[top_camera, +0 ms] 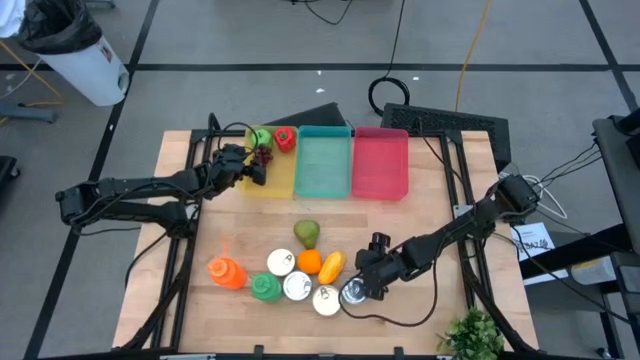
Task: Pick & Place Food Item
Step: Put the right green tuna can into the red bin
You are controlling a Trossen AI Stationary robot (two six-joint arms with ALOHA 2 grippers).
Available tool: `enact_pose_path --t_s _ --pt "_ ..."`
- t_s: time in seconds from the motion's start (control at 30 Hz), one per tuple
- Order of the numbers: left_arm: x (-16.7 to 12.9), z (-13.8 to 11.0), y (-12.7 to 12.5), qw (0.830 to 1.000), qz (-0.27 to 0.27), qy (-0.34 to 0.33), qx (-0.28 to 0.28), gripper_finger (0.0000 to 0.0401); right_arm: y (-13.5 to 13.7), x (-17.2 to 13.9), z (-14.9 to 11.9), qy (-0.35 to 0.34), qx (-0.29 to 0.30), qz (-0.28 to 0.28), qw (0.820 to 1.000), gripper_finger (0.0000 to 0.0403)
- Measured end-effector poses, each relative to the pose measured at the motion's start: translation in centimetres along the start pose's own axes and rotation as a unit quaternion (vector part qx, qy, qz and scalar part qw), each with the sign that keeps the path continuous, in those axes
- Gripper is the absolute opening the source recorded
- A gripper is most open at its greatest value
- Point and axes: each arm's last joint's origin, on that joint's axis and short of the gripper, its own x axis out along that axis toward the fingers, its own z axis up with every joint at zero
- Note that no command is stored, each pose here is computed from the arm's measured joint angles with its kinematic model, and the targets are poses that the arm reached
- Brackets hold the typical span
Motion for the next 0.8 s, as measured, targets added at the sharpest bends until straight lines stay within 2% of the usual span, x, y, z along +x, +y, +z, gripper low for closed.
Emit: enact_pose_path --t_s 0.23,0.43,0.6,0.8 --pt "0.0 0.0 0.0 1.0 0.0 0.0 0.0 0.0228 -0.4 0.1 -0.3 -0.003 -0.008 -0.034 0.999 0.0263" --pt "0.0 0.0 0.0 1.0 0.0 0.0 0.0 0.0228 -1.8 1.0 -1.3 -0.007 0.027 -0.069 0.997 0.0263" --pt "0.0 0.0 0.0 1.0 0.0 0.0 -0.002 0.0228 -3.0 2.1 -2.9 0.007 0.033 -0.098 0.995 0.0262" --pt "0.0 0.0 0.0 1.0 -0.001 0.0 -0.002 0.0228 -3.1 2.1 -3.2 0.006 0.043 -0.096 0.994 0.0262"
